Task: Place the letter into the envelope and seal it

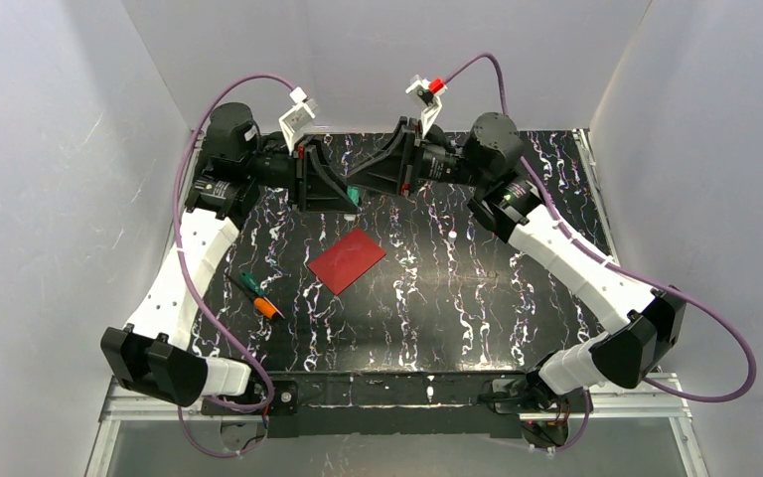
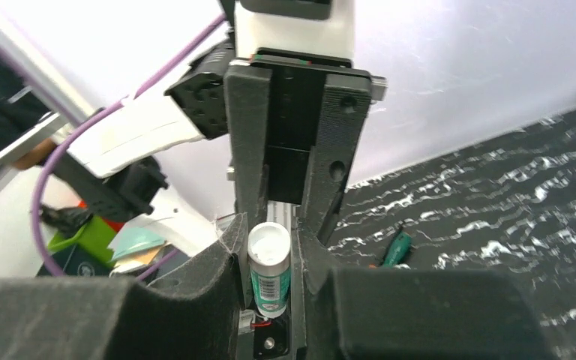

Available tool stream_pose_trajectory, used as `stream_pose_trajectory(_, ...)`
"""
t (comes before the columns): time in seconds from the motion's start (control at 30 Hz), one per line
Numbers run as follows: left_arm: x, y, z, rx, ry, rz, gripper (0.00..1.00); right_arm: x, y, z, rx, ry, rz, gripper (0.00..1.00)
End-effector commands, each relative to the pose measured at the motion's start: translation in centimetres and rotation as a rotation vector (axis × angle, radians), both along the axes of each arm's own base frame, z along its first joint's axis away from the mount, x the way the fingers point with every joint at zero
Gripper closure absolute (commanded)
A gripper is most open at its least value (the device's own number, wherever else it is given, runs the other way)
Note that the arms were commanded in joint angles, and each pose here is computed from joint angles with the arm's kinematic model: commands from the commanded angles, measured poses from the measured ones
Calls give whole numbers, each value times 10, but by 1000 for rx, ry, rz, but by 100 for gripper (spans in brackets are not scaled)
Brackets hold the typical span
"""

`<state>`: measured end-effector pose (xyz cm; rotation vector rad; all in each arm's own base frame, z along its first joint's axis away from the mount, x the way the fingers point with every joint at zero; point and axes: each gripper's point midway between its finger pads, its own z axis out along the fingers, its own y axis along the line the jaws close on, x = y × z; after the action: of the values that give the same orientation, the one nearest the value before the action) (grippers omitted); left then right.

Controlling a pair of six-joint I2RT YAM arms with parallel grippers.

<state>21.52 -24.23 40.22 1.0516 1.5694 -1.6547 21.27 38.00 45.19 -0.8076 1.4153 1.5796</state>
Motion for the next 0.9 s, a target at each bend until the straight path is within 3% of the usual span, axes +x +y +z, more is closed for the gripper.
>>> stream_pose_trajectory(0.0,-21,10,26,-32,-39,-83,100,-61,-17,45,108,-176,275,99)
stream_pose_trajectory(0.1,-15,9,29,-36,-50,-44,100,-44,-12,42,97,-129,189,99)
stream_pose_trajectory(0.13,-9,8,29,-37,-50,-9,100,-26,-8,38,72,-87,92,84)
stream_pose_trajectory(0.17,-1,7,28,-34,-49,40,100,-3,-6,34,46,-48,-33,61)
stream_pose_trajectory(0.2,9,7,23,-20,-39,102,100,21,-5,27,13,12,-160,45)
stream_pose_trajectory(0.27,33,9,11,37,-57,252,100,60,-12,8,-46,160,-382,35)
stream_pose_trajectory(0.37,65,19,-8,135,-103,440,100,85,-19,-15,-58,296,-548,26)
stream_pose_trajectory(0.47,83,27,-20,194,-146,534,100,93,-17,-25,-45,357,-596,21)
stream_pose_trajectory(0.63,83,27,-29,222,-135,512,100,93,3,-26,-75,344,-563,18)
stream_pose_trajectory(0.87,74,25,-31,226,-114,468,100,90,22,-19,-63,332,-488,33)
